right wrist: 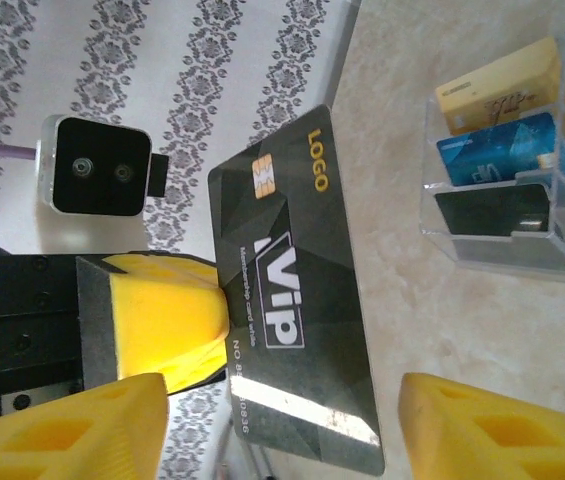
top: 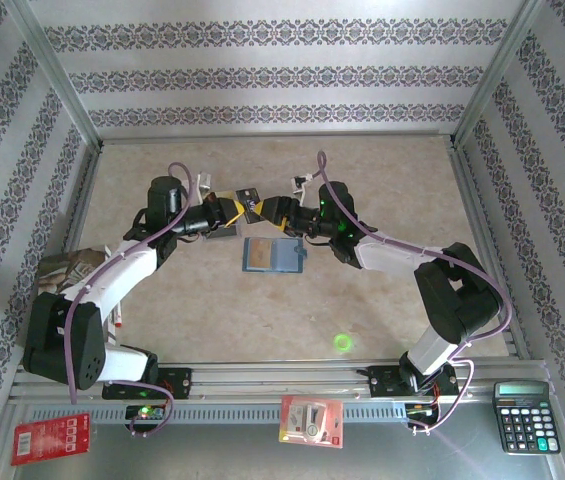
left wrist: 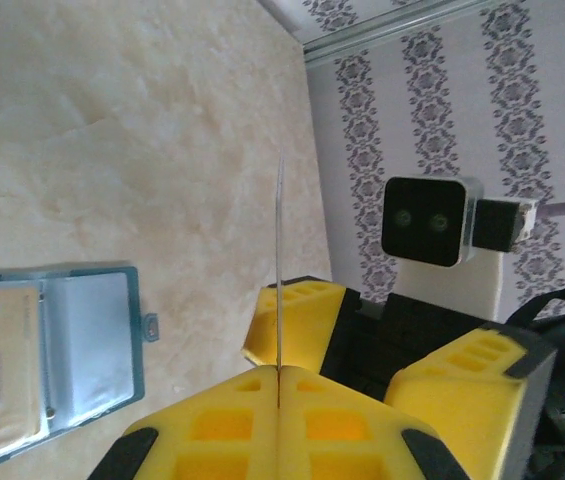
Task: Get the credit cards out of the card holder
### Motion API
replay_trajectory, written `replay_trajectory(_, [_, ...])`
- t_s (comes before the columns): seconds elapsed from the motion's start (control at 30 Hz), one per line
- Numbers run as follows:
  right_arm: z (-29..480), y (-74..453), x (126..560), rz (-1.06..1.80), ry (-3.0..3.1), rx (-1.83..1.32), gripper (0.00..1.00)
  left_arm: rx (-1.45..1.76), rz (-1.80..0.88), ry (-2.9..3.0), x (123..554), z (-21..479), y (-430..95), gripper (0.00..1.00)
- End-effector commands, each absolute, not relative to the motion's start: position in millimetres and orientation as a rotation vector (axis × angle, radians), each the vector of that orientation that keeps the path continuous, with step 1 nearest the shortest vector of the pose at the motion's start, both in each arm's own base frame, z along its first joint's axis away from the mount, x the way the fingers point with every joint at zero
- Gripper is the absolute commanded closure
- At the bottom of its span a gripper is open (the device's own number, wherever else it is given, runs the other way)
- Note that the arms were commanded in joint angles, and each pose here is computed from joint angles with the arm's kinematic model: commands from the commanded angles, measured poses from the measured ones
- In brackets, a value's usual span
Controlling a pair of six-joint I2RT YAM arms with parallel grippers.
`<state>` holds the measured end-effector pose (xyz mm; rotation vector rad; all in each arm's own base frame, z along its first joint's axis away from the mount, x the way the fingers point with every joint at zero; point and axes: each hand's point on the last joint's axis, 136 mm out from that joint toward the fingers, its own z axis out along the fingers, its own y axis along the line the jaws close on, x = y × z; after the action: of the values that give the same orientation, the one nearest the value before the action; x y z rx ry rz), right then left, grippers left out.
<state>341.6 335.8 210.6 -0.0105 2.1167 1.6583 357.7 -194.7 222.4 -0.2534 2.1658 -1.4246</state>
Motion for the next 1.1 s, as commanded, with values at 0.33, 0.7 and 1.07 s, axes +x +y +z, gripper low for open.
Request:
replay_trajectory(0.33, [232.7, 347.6, 354.7, 1.699, 2.039, -0.061, 0.84, -0.268, -1.506, 2.096, 362.1, 234.6, -183.8, 1.0])
replay_trajectory(0.7, [196.0, 338.6, 380.0, 1.309, 2.163, -0.189, 1.0, -0.526, -1.134, 2.287, 360.1, 183.8, -110.4, 0.39])
replay_trajectory(1.07, [181.4, 338.0, 412.7, 0.834, 2.235, -0.652, 1.0, -0.594, -0.524, 2.389, 326.0, 181.0, -22.5, 0.09])
